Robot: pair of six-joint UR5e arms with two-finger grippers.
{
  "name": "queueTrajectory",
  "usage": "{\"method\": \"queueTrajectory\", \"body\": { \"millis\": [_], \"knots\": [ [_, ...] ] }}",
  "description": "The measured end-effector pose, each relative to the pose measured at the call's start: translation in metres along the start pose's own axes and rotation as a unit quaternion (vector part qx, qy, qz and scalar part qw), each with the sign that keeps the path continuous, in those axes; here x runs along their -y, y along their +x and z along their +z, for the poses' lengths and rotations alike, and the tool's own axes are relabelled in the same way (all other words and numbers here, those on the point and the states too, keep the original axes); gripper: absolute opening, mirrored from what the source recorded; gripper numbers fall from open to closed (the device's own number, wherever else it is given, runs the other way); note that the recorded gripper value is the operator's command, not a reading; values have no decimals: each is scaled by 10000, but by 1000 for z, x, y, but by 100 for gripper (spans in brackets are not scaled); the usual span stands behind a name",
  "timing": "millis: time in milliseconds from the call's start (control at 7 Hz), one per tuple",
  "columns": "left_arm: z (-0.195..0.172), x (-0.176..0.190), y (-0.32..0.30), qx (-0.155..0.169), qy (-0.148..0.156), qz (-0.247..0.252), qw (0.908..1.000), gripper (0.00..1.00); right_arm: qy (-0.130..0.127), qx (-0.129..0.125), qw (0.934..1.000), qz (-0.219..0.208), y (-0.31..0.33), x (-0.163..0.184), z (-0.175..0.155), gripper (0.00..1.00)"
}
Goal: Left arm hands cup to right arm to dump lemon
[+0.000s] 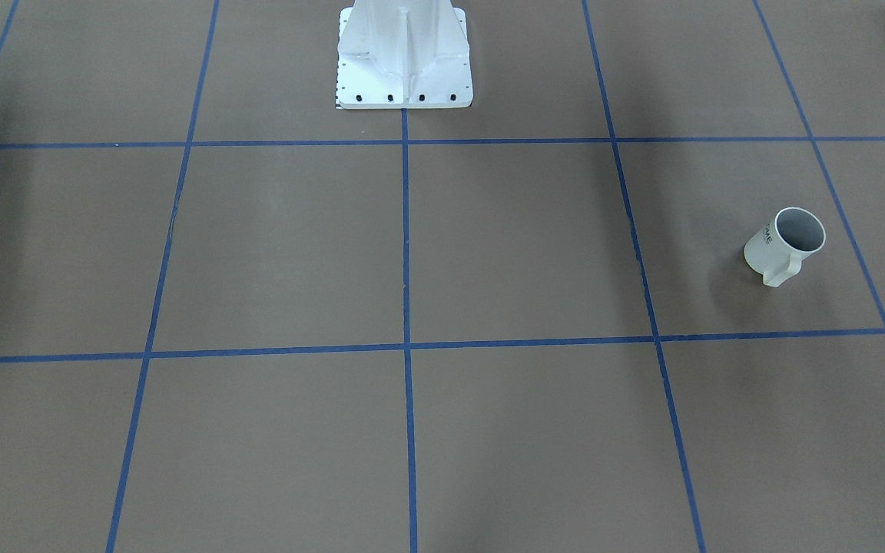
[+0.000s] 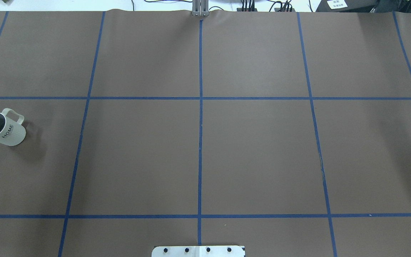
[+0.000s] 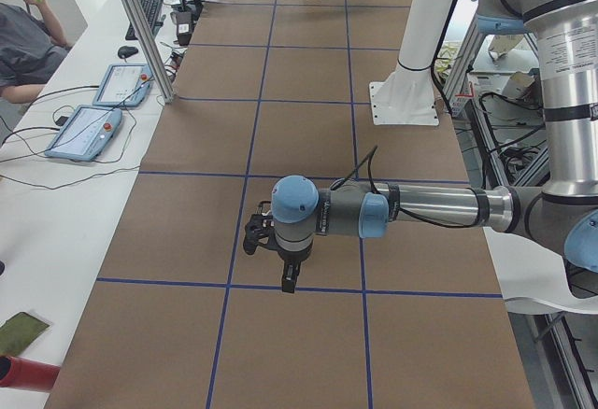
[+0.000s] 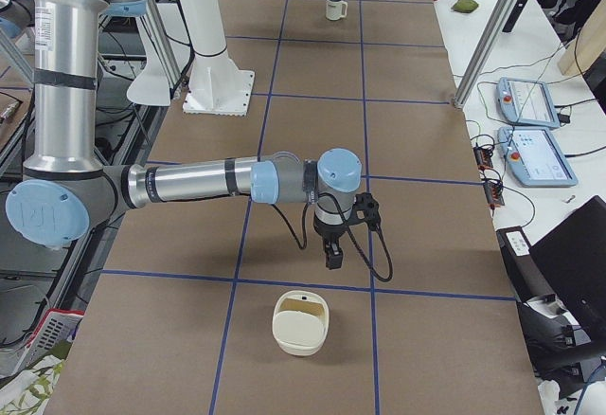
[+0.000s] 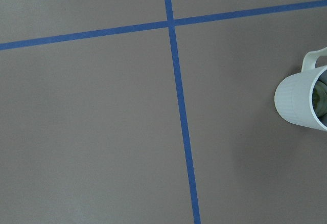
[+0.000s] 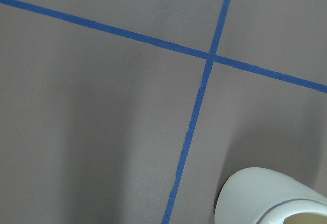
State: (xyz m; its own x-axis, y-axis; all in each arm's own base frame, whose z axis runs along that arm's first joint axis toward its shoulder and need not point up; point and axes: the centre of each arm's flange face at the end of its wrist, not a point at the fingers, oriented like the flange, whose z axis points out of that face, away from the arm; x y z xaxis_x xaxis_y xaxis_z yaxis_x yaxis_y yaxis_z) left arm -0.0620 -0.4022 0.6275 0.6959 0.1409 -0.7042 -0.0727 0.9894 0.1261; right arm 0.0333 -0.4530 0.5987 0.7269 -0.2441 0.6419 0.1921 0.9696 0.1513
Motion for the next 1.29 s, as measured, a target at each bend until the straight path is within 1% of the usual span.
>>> {"method": "queueTrajectory", "body": {
  "millis": [286,429,714,857,1000,1143,1286],
  "knots": [
    [-1,0,1,6,6,4,10000,100,76,2,9999,-72,-7,2,-7,100],
    [-2,0,2,9,21,15,10000,100,180,-6,9997,-167,-15,6,-17,100],
    [-11,9,10,-15,140,99,9999,100,512,-42,9976,-459,-43,14,-49,100],
    [-22,21,20,-4,313,267,9992,100,721,-65,9953,-640,-54,18,-63,100],
    [-35,38,31,27,553,504,9972,100,1021,-95,9906,-905,-62,24,-72,100],
    [-47,54,42,38,776,694,9946,100,1289,-122,9850,-1139,-63,28,-73,100],
    [-57,65,51,21,945,709,9930,100,1494,-154,9799,-1310,-59,32,-70,100]
  ]
}}
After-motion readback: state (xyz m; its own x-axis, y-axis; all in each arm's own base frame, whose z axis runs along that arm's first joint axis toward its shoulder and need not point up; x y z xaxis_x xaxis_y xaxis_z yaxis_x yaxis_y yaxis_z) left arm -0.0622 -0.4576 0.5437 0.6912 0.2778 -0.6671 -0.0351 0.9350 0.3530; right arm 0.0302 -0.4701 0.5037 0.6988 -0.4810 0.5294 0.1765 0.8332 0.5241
